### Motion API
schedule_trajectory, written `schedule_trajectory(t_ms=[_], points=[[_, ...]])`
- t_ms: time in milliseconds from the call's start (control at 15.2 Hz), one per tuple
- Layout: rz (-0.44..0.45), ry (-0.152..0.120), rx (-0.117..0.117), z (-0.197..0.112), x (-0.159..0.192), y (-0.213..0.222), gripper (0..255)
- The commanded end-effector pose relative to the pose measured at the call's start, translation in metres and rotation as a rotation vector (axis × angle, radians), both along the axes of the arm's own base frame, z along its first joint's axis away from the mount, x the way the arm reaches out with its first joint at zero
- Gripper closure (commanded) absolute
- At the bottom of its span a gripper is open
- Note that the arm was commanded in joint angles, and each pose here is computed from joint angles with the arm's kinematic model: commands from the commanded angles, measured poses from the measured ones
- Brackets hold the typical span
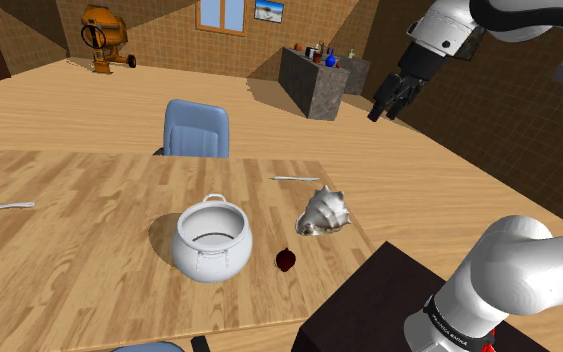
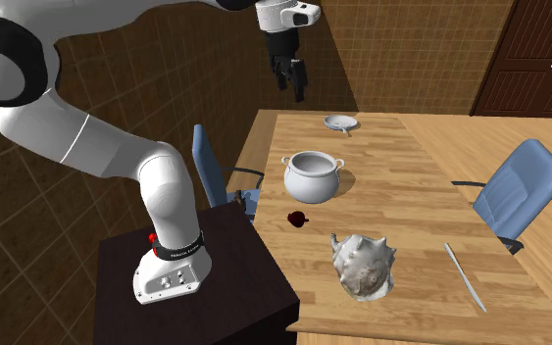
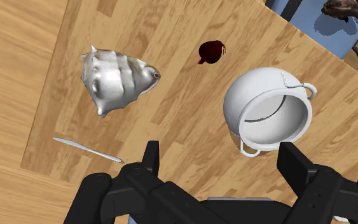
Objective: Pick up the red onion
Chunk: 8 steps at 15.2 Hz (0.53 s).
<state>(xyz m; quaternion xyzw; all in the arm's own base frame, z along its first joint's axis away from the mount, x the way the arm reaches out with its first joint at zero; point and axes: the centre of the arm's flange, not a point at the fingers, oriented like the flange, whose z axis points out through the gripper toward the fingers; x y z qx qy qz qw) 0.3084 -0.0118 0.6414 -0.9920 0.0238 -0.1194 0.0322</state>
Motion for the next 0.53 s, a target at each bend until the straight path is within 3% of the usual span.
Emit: schedule_trajectory(t_ms=[0, 462], points=[[0.0, 0.0, 0.0, 0.0, 0.0, 0.0, 0], [-0.217, 0.05, 0.02, -0.086, 0.028, 0.025, 0]])
